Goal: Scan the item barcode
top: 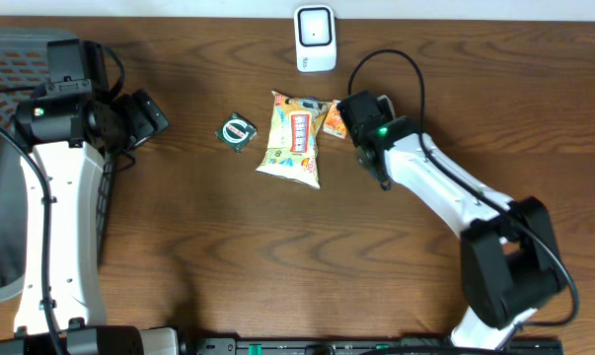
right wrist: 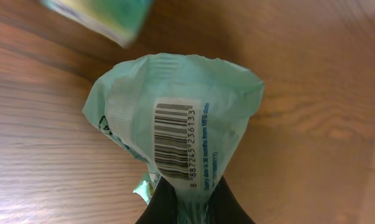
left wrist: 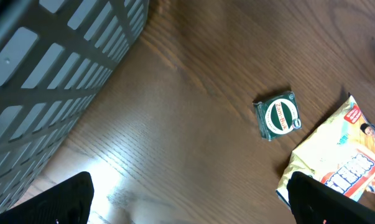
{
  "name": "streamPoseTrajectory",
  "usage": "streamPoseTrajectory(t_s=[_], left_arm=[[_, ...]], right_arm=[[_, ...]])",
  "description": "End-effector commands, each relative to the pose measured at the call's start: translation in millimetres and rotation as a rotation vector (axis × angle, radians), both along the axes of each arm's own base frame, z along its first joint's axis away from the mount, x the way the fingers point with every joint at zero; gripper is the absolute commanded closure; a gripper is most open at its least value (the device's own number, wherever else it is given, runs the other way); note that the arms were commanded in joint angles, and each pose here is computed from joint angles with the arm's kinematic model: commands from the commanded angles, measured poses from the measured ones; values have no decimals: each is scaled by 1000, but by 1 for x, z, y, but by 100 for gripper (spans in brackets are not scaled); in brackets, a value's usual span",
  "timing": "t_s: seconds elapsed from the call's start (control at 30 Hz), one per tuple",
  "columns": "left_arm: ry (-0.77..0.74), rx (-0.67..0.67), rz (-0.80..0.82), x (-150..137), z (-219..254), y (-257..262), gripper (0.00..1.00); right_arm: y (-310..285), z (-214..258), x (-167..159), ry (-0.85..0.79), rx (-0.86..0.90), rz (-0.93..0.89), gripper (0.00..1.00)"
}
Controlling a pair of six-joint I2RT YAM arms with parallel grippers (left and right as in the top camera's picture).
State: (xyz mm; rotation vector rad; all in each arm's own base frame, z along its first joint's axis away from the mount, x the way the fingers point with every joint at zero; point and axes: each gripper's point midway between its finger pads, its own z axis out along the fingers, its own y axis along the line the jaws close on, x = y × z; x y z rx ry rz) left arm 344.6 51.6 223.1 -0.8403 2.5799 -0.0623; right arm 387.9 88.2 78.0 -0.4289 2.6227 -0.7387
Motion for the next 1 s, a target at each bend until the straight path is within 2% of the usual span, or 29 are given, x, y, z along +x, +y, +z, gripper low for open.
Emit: streamPoseTrajectory(t_s=[0.0,0.2,0.27,0.33,0.4,0.47,0.57,0.73,0.97], left_arm=[[-5,2,12,0,2,2,2],[-5,2,12,0,2,2,2],[-5,2,12,0,2,2,2],[-5,2,12,0,2,2,2],[-5,2,12,0,2,2,2],[-5,2,12,0,2,2,3],[-5,2,12,0,2,2,2],[-5,2,12,0,2,2,2],[-5,2,12,0,2,2,2]], right_arm=[[-14,-15,-2,-19,-93,-76,99],[-6,-42,-16,71,-142,-37,96],[4,-44,-20,83,-133,-12,86],[19,-46,-25,95,-100,21,68],[47,-54,-38,146,-27,81,67],[64,-58,-47,182,22,114,59],[82,-57,-52,206,66,147,56],[93,-36,-46,197,75,158,39],[72,-6,-13,148,109,78,30]])
